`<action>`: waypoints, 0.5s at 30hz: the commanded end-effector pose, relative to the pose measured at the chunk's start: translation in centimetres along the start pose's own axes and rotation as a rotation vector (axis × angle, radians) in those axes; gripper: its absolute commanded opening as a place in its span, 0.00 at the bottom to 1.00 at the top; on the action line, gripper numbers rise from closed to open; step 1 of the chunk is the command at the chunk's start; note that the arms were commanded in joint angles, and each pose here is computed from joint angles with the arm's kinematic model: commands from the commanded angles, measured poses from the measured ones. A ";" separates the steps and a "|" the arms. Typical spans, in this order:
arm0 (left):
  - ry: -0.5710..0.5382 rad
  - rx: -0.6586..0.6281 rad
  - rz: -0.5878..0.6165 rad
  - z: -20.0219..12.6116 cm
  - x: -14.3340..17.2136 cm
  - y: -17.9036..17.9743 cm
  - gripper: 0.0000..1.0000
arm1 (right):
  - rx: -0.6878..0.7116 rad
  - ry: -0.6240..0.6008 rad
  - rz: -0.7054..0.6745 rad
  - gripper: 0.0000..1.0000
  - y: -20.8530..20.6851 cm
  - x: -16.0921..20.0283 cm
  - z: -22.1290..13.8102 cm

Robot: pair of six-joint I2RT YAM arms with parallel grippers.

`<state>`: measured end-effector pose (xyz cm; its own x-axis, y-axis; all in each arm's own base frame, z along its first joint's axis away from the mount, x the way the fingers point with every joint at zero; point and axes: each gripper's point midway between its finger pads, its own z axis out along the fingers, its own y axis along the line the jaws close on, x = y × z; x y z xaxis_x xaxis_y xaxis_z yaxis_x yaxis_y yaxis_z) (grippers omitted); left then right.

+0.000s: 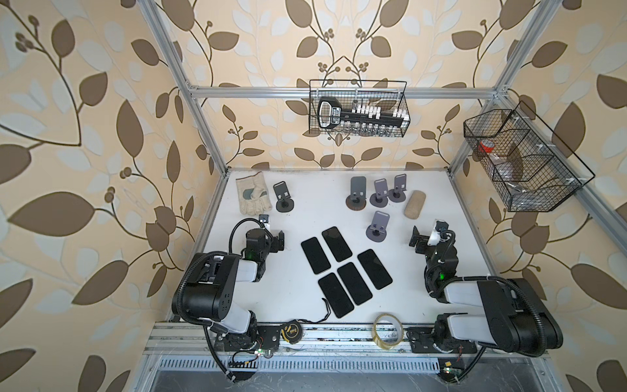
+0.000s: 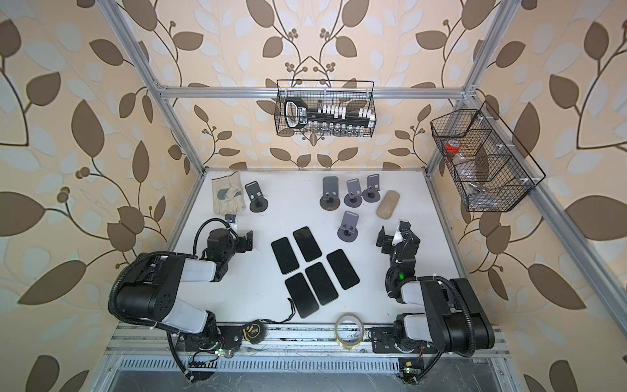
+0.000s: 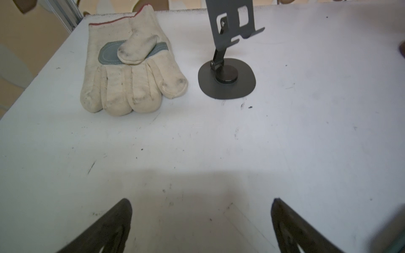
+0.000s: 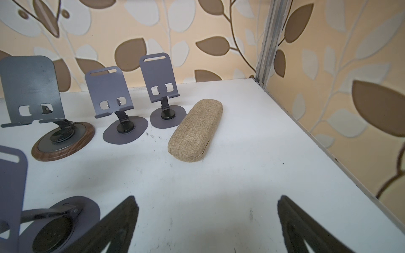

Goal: Remove the phone from the phone stand
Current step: Reset both arms

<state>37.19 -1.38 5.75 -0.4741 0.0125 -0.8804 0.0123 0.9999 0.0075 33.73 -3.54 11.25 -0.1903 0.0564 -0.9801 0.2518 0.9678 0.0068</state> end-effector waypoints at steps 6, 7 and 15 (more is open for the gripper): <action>-0.053 0.040 -0.017 -0.1 -2.0 -0.5 0.99 | 0.005 -0.030 -0.002 1.00 0.1 -1.0 0.2; -0.051 0.046 -0.014 -0.1 -2.0 -0.5 0.99 | 0.004 -0.031 -0.002 1.00 0.2 -1.1 0.3; -0.056 0.041 -0.019 -0.2 -2.1 -0.5 0.99 | -0.060 -0.016 -0.033 1.00 1.4 -1.0 0.5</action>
<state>37.40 -2.05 6.00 -0.4704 -0.0002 -0.8825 0.0394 0.9990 -0.0212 33.79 -3.34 11.20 -0.1948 0.0523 -0.9794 0.2420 0.9703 0.0036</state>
